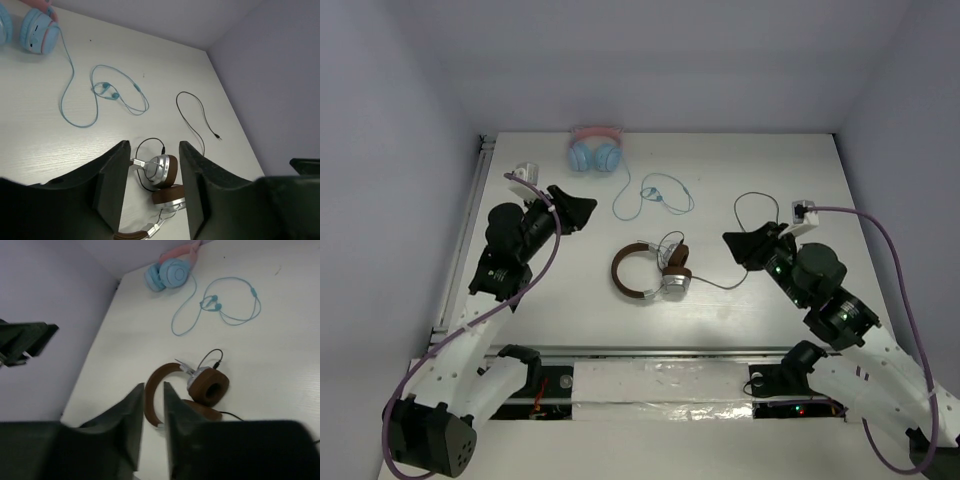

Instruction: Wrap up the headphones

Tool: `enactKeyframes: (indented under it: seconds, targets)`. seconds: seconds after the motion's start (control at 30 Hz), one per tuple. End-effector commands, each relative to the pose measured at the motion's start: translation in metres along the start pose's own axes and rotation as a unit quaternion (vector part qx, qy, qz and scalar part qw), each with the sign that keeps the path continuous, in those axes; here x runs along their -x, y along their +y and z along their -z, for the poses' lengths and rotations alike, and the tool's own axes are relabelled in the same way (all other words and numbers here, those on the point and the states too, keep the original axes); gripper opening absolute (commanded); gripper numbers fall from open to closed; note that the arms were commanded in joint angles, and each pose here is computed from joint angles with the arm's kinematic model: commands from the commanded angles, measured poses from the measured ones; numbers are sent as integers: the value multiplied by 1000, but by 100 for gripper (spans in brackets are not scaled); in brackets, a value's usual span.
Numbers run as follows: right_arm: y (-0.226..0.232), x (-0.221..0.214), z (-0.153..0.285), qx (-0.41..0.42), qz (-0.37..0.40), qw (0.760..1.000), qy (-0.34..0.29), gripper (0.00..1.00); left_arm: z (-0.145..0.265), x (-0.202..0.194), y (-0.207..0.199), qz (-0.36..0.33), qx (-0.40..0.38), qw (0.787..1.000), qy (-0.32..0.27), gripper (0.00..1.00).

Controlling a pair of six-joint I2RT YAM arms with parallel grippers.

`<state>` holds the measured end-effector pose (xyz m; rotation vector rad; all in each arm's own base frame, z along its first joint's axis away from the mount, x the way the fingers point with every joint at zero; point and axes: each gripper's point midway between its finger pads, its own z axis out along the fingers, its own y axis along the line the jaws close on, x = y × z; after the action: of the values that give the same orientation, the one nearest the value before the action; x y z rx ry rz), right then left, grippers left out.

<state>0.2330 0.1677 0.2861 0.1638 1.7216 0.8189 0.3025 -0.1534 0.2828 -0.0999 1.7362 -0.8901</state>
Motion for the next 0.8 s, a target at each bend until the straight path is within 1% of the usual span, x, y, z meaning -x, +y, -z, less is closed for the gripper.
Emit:
enactKeyframes:
  seconds: [0.0,0.03,0.07,0.13,0.17,0.2,0.23,0.27,0.3,0.33,0.37,0.4,0.43,0.47,0.5,0.53,0.6,0.63,0.67,0.7,0.73,0.77]
  targets:
    - [3,6,3,9,3,1000,-13,19,3,19,-10,-7,-10,999,-37,37]
    - [-1,6,3,-2,5,1000,-12,6,2,17,-8,-5,-9,999,-36,32]
    - [-1,7,2,-6,7,1000,-11,1,0,16,-5,-3,-3,999,-34,20]
    - [-2,2,-3,-9,10,1000,-2,0,-6,1,-5,-2,-3,1000,-11,7]
    - [-3,-2,-5,-7,10,1000,3,0,-8,-3,-6,-1,1,1000,-11,0]
    - [-1,-2,-6,-3,10,1000,3,0,-11,-20,-21,-3,-13,1000,8,0]
    - [1,-5,-7,4,9,1000,9,0,-13,-31,-22,-11,0,1000,20,0]
    - [3,-6,-7,7,6,1000,12,0,-15,-32,-11,-19,47,999,3,0]
    - [4,-6,-7,9,6,1000,13,0,-16,-40,-9,-27,70,997,5,0]
    - [5,-6,-7,11,6,1000,12,0,-16,-66,-10,-40,88,995,38,0]
    - [4,-6,-7,11,7,1000,12,0,-14,-67,5,-50,139,989,26,0]
    - [2,-8,-7,10,9,1000,12,0,-15,-80,16,-56,167,984,38,0]
    - [1,-7,-7,8,10,1000,9,0,-11,-94,27,-65,188,979,52,0]
    - [1,-8,-7,8,12,1000,9,0,-10,-101,34,-65,203,975,54,0]
    - [0,-8,-7,9,15,1000,8,1,-9,-110,39,-66,209,974,63,0]
    - [0,-9,-8,11,16,1000,11,6,-8,-124,49,-69,222,969,79,0]
    - [0,-12,-9,11,19,1000,13,13,-7,-138,52,-76,230,966,91,0]
    - [1,-11,-9,14,19,1000,13,20,-5,-145,62,-80,247,961,98,0]
    - [0,-13,-10,15,20,1000,15,23,-4,-147,64,-83,254,959,97,10]
    - [1,-14,-11,15,20,1000,17,25,-5,-150,66,-81,259,957,98,16]
    - [1,-15,-12,18,21,999,19,30,0,-162,73,-90,273,950,120,23]
    - [1,-17,-13,18,24,999,22,32,2,-165,78,-90,284,947,123,29]
